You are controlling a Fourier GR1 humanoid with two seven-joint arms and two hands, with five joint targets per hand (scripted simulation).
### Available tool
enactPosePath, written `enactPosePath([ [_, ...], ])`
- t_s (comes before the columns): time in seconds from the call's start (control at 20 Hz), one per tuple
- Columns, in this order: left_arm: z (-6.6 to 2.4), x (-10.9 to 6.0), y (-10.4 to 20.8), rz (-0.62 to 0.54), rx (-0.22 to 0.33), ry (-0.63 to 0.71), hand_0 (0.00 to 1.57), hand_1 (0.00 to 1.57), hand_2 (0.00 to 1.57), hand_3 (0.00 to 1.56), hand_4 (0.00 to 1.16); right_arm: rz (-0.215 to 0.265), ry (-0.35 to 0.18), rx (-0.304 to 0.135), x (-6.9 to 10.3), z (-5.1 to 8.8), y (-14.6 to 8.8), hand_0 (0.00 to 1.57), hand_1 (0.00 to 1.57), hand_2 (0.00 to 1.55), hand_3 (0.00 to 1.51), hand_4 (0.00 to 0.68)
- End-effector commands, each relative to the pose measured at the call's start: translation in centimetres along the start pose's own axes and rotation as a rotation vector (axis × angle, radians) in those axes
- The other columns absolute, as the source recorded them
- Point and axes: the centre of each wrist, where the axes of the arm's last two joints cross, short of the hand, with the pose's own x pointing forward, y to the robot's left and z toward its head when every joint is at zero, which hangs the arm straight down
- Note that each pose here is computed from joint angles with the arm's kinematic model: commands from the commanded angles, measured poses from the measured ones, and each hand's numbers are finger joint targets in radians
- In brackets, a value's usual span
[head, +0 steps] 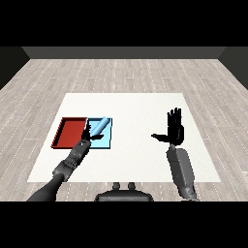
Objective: Pick the blue can and put it in the blue box
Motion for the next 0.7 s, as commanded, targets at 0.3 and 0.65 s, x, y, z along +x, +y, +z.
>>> enactPosePath([
  [0.3, -0.30, 4.1, 0.2, 0.252, 0.144, -0.329, 0.00, 0.00, 0.00, 0.00, 0.00, -0.035, -0.013, 0.029, 0.5, 0.2, 0.1, 0.00, 0.00, 0.00, 0.00, 0.000],
  [0.65, 2.17, 8.9, -1.5, 0.607, -0.110, -0.761, 0.00, 0.00, 0.00, 0.00, 0.00, 0.015, 0.019, 0.069, 0.0, 0.4, 0.2, 0.00, 0.00, 0.00, 0.00, 0.000],
])
